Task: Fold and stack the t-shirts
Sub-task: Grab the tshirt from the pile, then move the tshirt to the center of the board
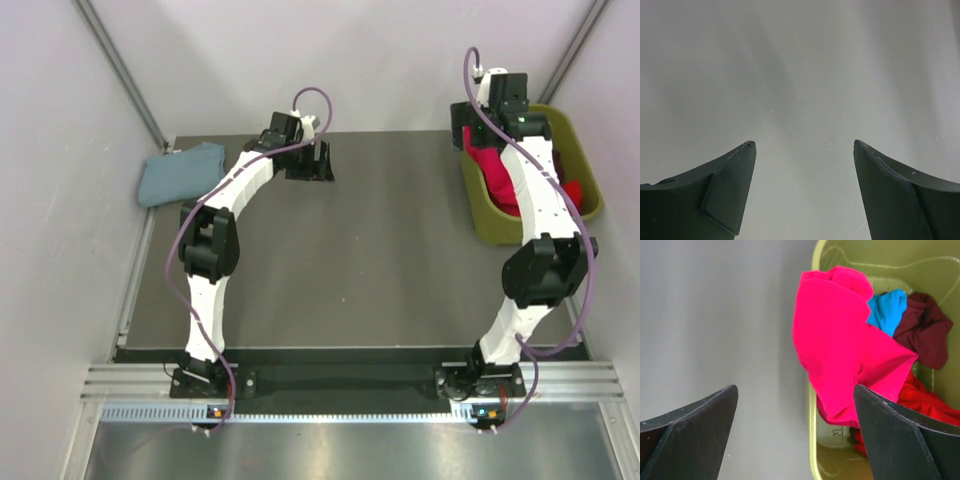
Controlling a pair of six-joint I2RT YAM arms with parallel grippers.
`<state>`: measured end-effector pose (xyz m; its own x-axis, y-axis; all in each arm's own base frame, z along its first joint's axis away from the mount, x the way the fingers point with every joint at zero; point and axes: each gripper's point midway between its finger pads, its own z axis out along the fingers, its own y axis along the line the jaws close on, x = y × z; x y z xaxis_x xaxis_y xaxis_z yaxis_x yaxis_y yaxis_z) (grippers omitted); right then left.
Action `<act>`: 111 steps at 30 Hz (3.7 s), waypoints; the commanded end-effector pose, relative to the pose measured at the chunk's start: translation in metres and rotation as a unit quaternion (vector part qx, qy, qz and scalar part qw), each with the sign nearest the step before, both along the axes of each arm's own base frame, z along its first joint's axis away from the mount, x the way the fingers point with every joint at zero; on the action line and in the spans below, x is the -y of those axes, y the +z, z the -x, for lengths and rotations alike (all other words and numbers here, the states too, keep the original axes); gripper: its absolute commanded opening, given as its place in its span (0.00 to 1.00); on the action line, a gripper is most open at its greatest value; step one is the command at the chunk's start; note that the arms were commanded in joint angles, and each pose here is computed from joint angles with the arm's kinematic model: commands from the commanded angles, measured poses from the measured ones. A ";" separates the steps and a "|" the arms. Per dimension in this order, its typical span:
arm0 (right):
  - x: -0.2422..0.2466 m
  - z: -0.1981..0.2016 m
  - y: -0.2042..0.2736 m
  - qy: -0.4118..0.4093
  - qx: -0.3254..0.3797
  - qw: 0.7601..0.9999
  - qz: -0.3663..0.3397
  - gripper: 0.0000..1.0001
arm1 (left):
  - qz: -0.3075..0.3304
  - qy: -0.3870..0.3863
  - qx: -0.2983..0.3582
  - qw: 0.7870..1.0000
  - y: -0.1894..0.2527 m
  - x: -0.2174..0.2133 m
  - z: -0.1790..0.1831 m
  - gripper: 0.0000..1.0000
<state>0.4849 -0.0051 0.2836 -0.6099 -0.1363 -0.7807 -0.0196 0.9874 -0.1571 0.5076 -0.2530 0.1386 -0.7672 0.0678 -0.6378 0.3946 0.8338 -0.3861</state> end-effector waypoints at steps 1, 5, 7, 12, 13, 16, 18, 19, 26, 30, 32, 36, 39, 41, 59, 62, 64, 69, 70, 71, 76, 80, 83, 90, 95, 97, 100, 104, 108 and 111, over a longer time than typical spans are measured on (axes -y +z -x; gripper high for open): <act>0.017 -0.012 0.022 -0.018 0.035 0.999 0.009 1.00 | 0.006 0.000 0.044 0.999 0.036 -0.003 -0.003 0.83; 0.027 -0.018 0.012 -0.035 0.027 0.999 0.027 0.99 | 0.004 -0.001 0.044 0.999 0.035 -0.002 -0.003 0.84; 0.047 -0.022 0.003 -0.053 0.017 0.998 0.032 0.96 | 0.001 -0.003 0.045 0.999 0.035 -0.001 -0.001 0.84; 0.053 -0.033 -0.012 -0.057 0.005 0.998 0.035 0.86 | -0.004 -0.004 0.043 0.999 0.032 -0.002 0.002 0.83; 0.052 -0.034 -0.012 -0.056 0.004 0.998 0.034 0.86 | -0.006 -0.002 0.043 0.999 0.032 -0.003 0.002 0.84; 0.049 -0.038 -0.020 -0.047 -0.003 0.998 0.030 0.81 | -0.011 -0.001 0.041 0.999 0.029 -0.005 0.003 0.84; 0.046 -0.041 -0.027 -0.039 -0.010 0.999 0.025 0.77 | -0.013 0.000 0.042 0.999 0.029 -0.006 0.002 0.84; 0.046 -0.042 -0.027 -0.036 -0.010 0.999 0.025 0.76 | -0.013 -0.001 0.043 0.999 0.029 -0.005 0.002 0.84; 0.039 -0.047 -0.031 -0.018 -0.013 1.000 0.018 0.33 | -0.017 0.000 0.042 0.999 0.027 -0.007 0.002 0.84; 0.040 -0.044 -0.021 -0.021 -0.004 1.000 0.023 0.00 | -0.016 0.001 0.042 0.999 0.027 -0.006 0.001 0.84; 0.040 -0.042 -0.013 -0.020 0.003 1.000 0.024 0.00 | -0.019 0.002 0.044 0.999 0.028 -0.007 0.001 0.83; 0.035 -0.033 0.031 -0.007 0.049 0.999 0.022 0.00 | -0.032 0.023 0.055 0.998 0.035 -0.019 -0.005 0.82; 0.021 -0.025 0.077 0.023 0.098 0.995 0.012 0.00 | -0.069 0.077 0.088 0.991 0.052 -0.046 -0.024 0.77; 0.008 -0.017 0.109 0.063 0.133 0.989 0.009 0.00 | -0.080 0.100 0.111 0.986 0.071 -0.066 -0.033 0.73; -0.160 0.099 0.283 0.329 0.287 0.853 -0.286 0.00 | -0.033 0.210 0.159 0.964 0.171 -0.218 0.031 0.95; -0.181 0.113 0.289 0.356 0.281 0.838 -0.303 0.00 | -0.028 0.209 0.162 0.964 0.179 -0.218 0.046 0.96; -0.195 0.117 0.287 0.370 0.273 0.830 -0.315 0.00 | -0.021 0.214 0.168 0.962 0.187 -0.219 0.054 0.96; -0.258 0.134 0.287 0.435 0.264 0.802 -0.312 0.00 | -0.011 0.228 0.166 0.959 0.184 -0.225 0.068 0.96; -0.269 0.138 0.285 0.446 0.259 0.797 -0.313 0.00 | -0.010 0.234 0.162 0.959 0.181 -0.229 0.069 0.96; -0.289 0.142 0.278 0.464 0.244 0.789 -0.319 0.00 | -0.011 0.237 0.164 0.958 0.182 -0.231 0.070 0.96; -0.333 0.159 0.267 0.506 0.209 0.762 -0.346 0.00 | -0.014 0.263 0.162 0.951 0.180 -0.253 0.076 0.96; -0.341 0.150 0.254 0.511 0.190 0.760 -0.354 0.00 | -0.015 0.270 0.163 0.949 0.180 -0.260 0.081 0.96; -0.336 0.138 0.245 0.507 0.180 0.764 -0.355 0.00 | -0.015 0.272 0.161 0.948 0.178 -0.262 0.080 0.96; -0.304 0.075 0.091 0.438 0.002 0.825 -0.358 0.02 | -0.005 0.272 0.145 0.951 0.164 -0.263 0.069 0.96; -0.247 0.043 -0.056 0.344 -0.137 0.867 -0.332 0.25 | 0.015 0.259 0.119 0.958 0.147 -0.256 0.060 0.95; -0.229 0.039 -0.092 0.310 -0.168 0.877 -0.326 0.71 | 0.028 0.243 0.103 0.964 0.137 -0.248 0.056 0.94; -0.202 0.018 -0.096 0.271 -0.154 0.898 -0.311 0.80 | 0.039 0.206 0.077 0.975 0.120 -0.237 0.059 0.92; -0.195 -0.006 -0.062 0.268 -0.099 0.915 -0.286 0.82 | 0.008 0.119 0.001 0.993 0.077 -0.215 0.088 0.82; -0.207 -0.012 -0.042 0.281 -0.070 0.915 -0.283 0.82 | -0.072 0.018 -0.065 0.995 0.021 -0.186 0.133 0.79; -0.215 -0.010 -0.037 0.289 -0.062 0.916 -0.271 0.83 | -0.153 -0.025 -0.059 0.986 -0.016 -0.178 0.165 0.75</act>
